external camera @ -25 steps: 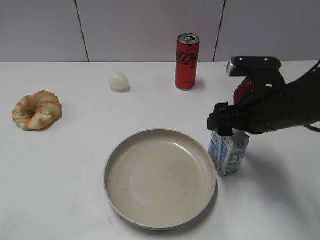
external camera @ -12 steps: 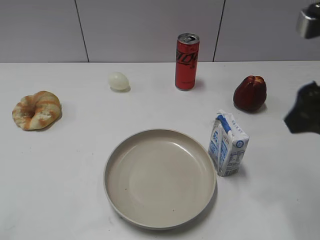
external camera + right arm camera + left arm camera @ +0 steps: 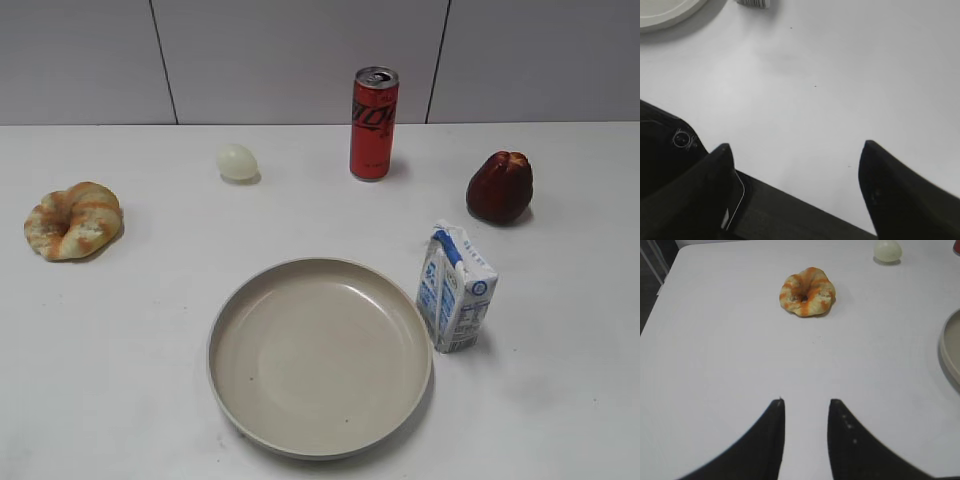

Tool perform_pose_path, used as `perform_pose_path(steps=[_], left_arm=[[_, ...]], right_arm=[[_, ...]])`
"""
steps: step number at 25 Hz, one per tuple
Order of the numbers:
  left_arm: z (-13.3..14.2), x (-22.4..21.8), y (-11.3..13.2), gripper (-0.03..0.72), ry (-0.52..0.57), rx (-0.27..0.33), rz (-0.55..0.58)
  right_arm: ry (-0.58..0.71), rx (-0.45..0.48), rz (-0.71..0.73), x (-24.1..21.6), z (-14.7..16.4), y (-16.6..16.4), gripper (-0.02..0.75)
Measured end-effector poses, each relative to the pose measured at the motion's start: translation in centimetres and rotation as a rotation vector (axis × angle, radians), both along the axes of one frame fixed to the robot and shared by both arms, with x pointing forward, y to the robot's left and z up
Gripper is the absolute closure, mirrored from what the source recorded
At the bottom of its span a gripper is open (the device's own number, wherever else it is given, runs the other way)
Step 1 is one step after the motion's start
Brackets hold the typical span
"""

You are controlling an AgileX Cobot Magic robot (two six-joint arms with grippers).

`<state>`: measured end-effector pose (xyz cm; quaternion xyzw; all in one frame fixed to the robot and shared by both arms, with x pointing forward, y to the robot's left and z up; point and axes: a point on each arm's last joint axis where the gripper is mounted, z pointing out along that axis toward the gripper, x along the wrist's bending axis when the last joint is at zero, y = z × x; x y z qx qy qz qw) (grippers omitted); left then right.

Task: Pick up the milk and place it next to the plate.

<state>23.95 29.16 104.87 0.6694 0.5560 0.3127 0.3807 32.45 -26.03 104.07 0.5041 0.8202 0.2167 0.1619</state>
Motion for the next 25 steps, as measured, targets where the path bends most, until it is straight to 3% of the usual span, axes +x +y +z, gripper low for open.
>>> perform_pose_path(steps=[4,9,20,25], left_arm=[[0.0,0.0,0.0,0.459,0.0,0.0,0.0],[0.0,0.0,0.0,0.459,0.0,0.0,0.0],[0.0,0.0,0.0,0.459,0.0,0.0,0.0],[0.0,0.0,0.0,0.459,0.0,0.0,0.0]], right_arm=[[-0.1,0.053,0.007,-2.3,-1.7,-1.1,0.154],[-0.221,0.118,0.046,-3.8,-1.3,-1.5,0.16],[-0.264,0.144,0.053,-4.3,-1.0,-1.7,0.186],[-0.361,0.163,-0.064,-5.3,-0.6,-2.7,0.195]])
